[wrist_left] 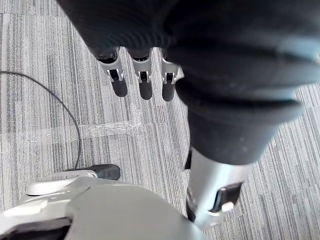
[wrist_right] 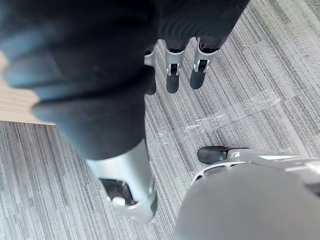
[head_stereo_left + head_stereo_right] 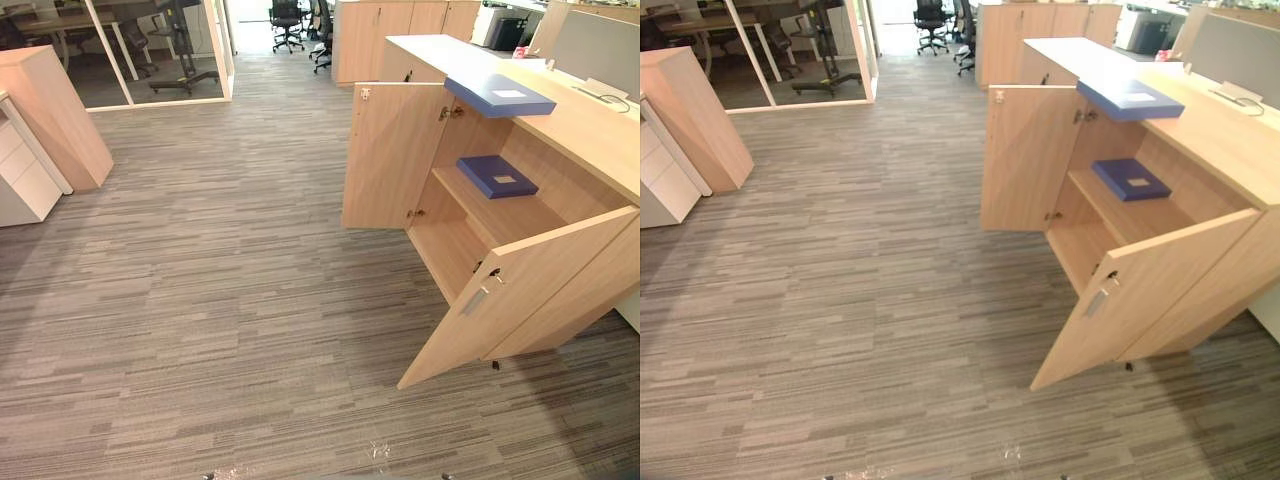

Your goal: Walk over to the cabinet, pick up the folder, carry it to the office cabinet, place the folder inside the office cabinet, then close the office cabinet door

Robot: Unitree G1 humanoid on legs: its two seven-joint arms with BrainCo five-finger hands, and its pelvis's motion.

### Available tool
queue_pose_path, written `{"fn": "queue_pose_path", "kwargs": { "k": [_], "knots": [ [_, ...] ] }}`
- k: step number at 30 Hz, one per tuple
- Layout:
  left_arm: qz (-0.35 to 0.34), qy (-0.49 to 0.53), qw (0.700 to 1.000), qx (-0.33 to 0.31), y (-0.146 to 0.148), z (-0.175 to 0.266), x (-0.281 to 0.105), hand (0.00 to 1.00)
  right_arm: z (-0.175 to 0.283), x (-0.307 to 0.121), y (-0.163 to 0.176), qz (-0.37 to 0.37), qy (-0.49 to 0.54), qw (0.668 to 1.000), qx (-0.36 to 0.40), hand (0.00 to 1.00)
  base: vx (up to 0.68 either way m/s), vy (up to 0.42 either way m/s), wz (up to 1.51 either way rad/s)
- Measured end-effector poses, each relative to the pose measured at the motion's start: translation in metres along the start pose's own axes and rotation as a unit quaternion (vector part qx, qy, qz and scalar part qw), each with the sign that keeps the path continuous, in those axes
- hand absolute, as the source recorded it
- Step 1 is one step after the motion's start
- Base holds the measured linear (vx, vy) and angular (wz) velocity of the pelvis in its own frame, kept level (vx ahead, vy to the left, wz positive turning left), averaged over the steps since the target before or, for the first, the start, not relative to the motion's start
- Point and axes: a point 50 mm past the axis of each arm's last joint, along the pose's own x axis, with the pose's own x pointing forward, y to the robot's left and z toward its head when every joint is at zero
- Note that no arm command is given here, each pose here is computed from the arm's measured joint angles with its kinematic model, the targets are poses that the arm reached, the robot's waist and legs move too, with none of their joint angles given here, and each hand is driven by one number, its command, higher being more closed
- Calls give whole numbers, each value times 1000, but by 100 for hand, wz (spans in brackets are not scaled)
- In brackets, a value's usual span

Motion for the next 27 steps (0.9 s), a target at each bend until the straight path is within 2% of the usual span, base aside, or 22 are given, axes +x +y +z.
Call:
{"fn": "queue_pose_path", "kwargs": {
  "k": [27],
  "knots": [
    [2, -3, 1000, 4, 4, 3, 1, 0, 19, 1, 24, 23, -26, 999, 36, 0, 3, 1, 0]
  ]
}}
